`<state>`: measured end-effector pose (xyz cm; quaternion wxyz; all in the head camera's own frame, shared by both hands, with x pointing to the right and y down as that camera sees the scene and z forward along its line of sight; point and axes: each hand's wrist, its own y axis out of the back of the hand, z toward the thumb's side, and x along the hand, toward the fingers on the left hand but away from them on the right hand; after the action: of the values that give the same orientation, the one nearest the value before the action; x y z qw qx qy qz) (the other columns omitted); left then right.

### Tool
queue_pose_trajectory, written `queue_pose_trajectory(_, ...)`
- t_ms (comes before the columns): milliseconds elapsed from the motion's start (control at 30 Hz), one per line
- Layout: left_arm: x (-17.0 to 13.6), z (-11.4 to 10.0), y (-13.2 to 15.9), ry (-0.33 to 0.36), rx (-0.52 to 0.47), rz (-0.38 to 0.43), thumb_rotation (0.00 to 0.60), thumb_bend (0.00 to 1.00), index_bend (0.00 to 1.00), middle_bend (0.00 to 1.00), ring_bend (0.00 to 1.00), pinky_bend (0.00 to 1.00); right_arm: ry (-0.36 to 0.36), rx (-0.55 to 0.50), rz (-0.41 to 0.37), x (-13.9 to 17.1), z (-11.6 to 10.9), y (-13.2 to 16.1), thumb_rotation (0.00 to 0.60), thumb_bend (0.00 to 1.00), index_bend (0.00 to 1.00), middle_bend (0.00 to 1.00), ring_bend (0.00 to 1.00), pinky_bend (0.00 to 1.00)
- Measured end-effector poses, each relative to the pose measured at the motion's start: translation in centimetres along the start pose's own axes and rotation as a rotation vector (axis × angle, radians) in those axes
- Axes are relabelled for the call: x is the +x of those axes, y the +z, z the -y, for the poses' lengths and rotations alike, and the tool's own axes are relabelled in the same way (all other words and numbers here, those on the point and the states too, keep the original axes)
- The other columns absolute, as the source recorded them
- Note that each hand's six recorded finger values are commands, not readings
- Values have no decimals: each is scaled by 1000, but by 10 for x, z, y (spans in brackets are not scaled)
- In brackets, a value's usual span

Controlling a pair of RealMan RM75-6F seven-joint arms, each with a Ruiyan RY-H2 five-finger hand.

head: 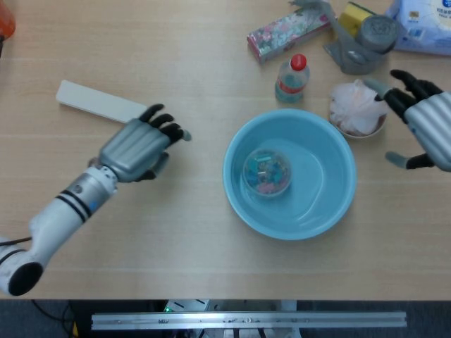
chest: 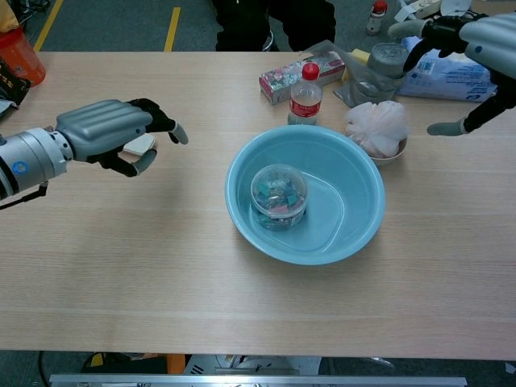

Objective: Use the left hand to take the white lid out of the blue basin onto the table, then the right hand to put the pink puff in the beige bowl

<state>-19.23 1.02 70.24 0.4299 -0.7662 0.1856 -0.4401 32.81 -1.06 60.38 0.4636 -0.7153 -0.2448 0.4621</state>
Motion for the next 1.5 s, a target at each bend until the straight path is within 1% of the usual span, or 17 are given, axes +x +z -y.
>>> queue_pose_trajectory(133, -30, -14, -25, 55, 38, -67, 600, 630, 226, 248, 156, 68, 31, 54, -65, -13, 9, 25, 600, 0, 131, 371, 141, 291)
queue_pose_trajectory(233, -51, -19, -37, 78, 52, -101, 600, 630, 226, 245, 156, 68, 83, 71, -107, -24, 22, 44, 600, 0, 132, 371, 142, 292)
queue_pose_trajectory(367, -75, -20, -46, 96, 51, -127, 600, 630, 226, 243, 156, 68, 151, 84, -147, -38, 39, 65, 600, 0, 132, 371, 141, 295)
queue_pose_trajectory(533, -94, -18, -51, 108, 38, -140, 600, 629, 227, 241, 156, 68, 206, 100, -165, -53, 55, 81, 600, 0, 132, 357, 142, 296)
queue_pose_trajectory(700, -105, -16, -54, 108, 34, -144, 600, 629, 227, 240, 156, 68, 257, 112, -171, -68, 74, 97, 600, 0, 132, 337, 142, 295)
queue_pose_trajectory(867, -110, -15, -57, 112, 25, -154, 600, 629, 227, 239, 156, 68, 287, 128, -180, -81, 89, 114, 600, 0, 132, 323, 143, 296)
queue_pose_trajectory(1067, -115, -14, -59, 113, 19, -157, 600, 629, 227, 237, 156, 68, 300, 145, -165, -93, 98, 123, 600, 0, 132, 315, 143, 296)
queue_pose_trajectory(1167, -116, -14, -60, 110, -1, -156, 600, 630, 227, 237, 155, 68, 308, 150, -159, -98, 103, 127, 600, 0, 132, 314, 143, 296)
queue_pose_trajectory(1300, -117, -14, -63, 110, -8, -155, 600, 629, 227, 237, 155, 68, 295, 163, -148, -104, 104, 130, 600, 0, 132, 301, 143, 295)
queue_pose_trajectory(1500, -117, -15, -66, 111, -15, -152, 600, 629, 227, 235, 155, 68, 310, 177, -150, -105, 109, 134, 600, 0, 132, 273, 144, 296)
